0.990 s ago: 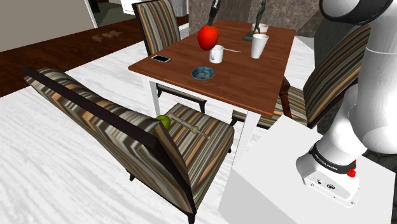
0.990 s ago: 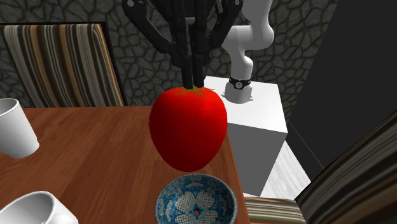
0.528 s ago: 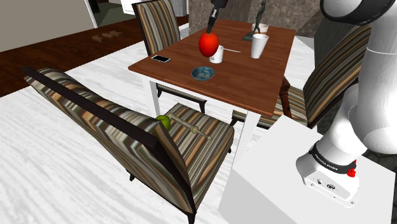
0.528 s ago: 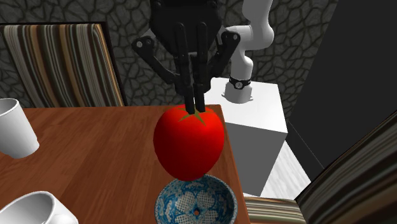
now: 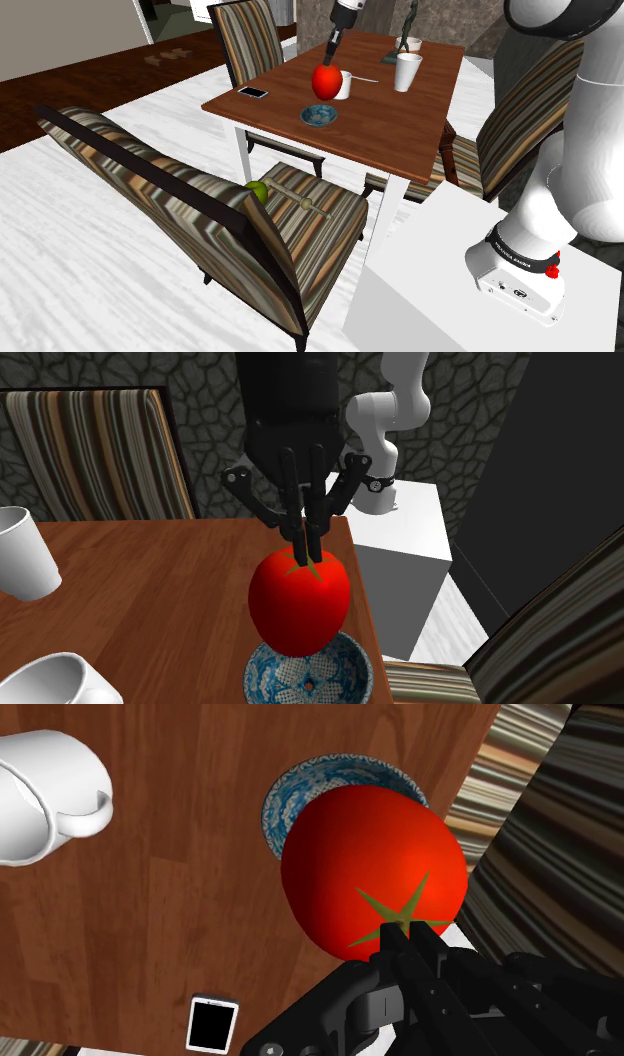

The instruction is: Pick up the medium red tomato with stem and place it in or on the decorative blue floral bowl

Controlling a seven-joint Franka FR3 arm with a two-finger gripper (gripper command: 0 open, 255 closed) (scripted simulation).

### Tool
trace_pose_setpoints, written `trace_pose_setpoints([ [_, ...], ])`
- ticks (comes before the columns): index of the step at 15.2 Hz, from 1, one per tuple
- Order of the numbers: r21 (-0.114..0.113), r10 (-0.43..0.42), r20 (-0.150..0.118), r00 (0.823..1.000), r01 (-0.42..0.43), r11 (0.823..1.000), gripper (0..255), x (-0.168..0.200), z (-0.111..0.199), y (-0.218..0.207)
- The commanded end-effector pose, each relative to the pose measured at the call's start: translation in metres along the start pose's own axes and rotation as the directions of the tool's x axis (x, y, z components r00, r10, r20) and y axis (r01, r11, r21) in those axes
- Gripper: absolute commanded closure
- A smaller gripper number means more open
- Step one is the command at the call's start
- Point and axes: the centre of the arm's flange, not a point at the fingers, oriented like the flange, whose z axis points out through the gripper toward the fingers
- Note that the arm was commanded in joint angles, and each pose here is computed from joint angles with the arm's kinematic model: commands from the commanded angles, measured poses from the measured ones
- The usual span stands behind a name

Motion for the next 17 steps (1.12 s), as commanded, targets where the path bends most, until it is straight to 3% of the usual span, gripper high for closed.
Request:
trace_pose_setpoints([
  [1, -0.001, 0.0, 0.0, 1.0, 0.0, 1.0, 255, -0.003, 0.011, 0.001],
  [11, -0.001, 0.0, 0.0, 1.0, 0.0, 1.0, 255, -0.019, 0.062, 0.0],
  [17, -0.001, 0.0, 0.0, 1.0, 0.0, 1.0, 255, -0.019, 0.062, 0.0],
])
